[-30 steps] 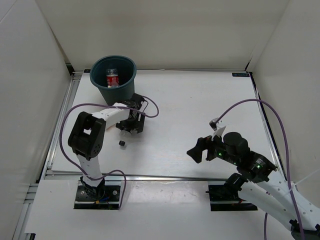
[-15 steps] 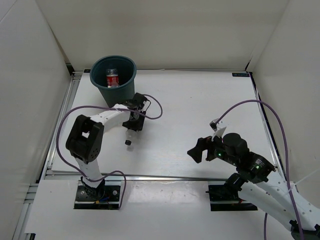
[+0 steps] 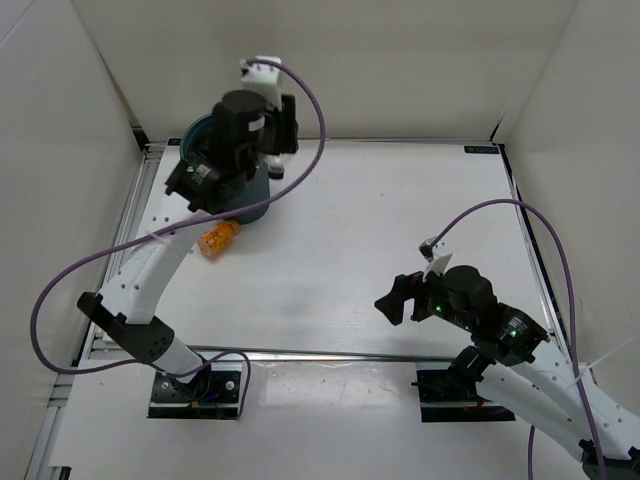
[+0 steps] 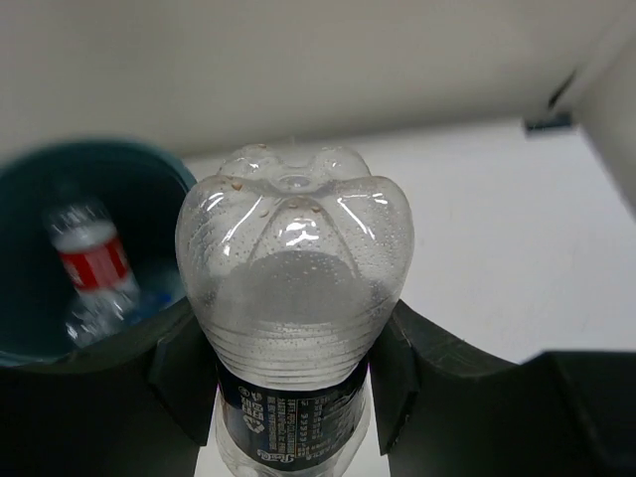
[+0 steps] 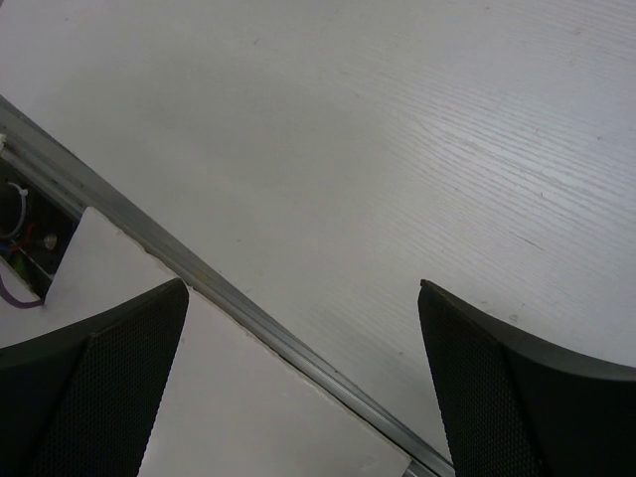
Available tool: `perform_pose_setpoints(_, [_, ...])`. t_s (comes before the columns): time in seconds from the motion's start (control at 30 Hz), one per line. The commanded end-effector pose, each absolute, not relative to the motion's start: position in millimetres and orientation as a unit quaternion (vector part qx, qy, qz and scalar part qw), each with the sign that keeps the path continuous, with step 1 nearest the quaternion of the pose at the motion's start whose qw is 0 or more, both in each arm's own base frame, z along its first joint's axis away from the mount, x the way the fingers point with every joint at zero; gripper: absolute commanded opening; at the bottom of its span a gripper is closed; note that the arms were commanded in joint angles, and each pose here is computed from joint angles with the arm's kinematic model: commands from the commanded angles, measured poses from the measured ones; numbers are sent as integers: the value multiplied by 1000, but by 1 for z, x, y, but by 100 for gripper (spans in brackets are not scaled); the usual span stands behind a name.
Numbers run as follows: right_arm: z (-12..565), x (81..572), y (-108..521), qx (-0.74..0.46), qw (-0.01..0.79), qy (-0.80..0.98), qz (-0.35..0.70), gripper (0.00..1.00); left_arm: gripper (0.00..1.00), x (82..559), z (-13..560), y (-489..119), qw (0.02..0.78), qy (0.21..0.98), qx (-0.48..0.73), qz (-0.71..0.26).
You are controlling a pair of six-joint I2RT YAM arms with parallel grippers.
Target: Put the plastic bottles in the bin
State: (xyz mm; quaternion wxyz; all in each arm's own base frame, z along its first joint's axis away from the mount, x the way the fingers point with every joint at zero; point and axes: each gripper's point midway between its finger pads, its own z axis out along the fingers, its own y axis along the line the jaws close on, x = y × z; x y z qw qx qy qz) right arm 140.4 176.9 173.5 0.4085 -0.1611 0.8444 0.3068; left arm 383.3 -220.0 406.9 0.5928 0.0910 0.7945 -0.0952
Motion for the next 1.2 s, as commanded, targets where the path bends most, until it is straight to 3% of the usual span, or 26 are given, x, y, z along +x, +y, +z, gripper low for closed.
perform_pose_setpoints(0.0, [175, 145, 178, -156, 418, 840, 307, 100, 28, 390, 462, -197, 645, 760, 58, -59])
perform_pose_setpoints(0.2, [176, 143, 178, -142, 418, 840, 317, 100, 27, 437, 499, -184, 690, 723, -2, -31])
perform_pose_setpoints(0.5, [193, 119, 176, -131, 416, 817, 378, 100, 27, 538, 454, -110, 682, 717, -143, -4])
perform_pose_setpoints(0.63, [203, 111, 175, -151, 425, 801, 393, 100, 32, 566, 439, -90, 681, 714, -162, -14])
perform_pose_setpoints(0.67, [211, 110, 174, -154, 432, 796, 395, 100, 45, 571, 433, -88, 677, 718, -161, -13])
perform_pose_setpoints(0.77, [207, 107, 179, -175, 413, 803, 392, 100, 47, 581, 422, -72, 673, 719, -172, -6])
perform_pose_setpoints(0.87, [206, 105, 183, -182, 400, 807, 395, 100, 58, 587, 416, -52, 669, 720, -182, -4])
perform_pose_setpoints(0.9, [204, 104, 185, -180, 390, 811, 398, 100, 90, 588, 410, -56, 665, 725, -178, -12])
perform_pose_setpoints(0.93, [202, 103, 184, -180, 386, 813, 396, 100, 100, 590, 405, -50, 660, 729, -179, -11])
perform_pose_setpoints(1.17, [210, 117, 174, -140, 395, 834, 359, 100, 100, 557, 438, -52, 677, 721, -145, -21])
